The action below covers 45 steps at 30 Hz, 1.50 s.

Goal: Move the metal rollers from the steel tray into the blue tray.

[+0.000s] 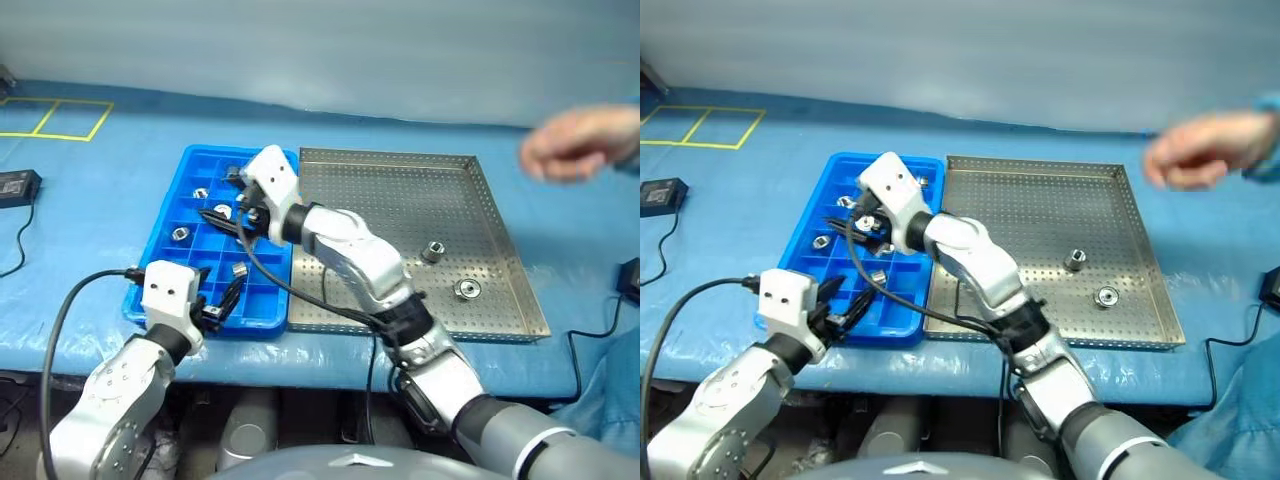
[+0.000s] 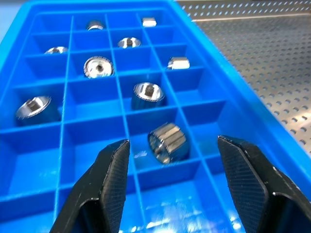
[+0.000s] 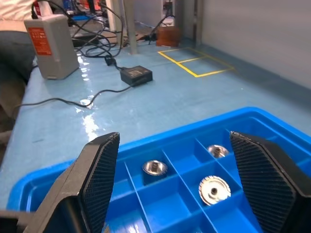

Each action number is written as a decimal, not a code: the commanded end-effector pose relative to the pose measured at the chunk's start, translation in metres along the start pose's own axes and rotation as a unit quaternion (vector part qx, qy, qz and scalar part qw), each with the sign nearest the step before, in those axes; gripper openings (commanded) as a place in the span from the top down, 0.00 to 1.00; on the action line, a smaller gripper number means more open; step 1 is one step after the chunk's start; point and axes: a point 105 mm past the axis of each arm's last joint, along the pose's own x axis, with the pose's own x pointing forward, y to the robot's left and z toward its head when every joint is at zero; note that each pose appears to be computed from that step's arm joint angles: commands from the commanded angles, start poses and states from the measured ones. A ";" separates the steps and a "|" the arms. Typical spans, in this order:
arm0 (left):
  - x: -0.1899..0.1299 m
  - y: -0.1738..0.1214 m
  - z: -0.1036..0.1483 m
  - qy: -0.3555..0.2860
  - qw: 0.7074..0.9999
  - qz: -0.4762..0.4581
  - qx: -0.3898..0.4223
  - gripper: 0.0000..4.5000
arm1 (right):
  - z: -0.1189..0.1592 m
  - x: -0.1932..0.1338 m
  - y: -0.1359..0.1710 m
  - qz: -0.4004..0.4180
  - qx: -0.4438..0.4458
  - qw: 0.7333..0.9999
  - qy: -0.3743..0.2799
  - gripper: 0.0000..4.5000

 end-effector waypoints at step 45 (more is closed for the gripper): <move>0.099 -0.101 0.025 0.001 0.936 -0.329 0.124 0.30 | -0.096 -0.140 -0.105 -0.495 0.141 0.844 0.151 0.15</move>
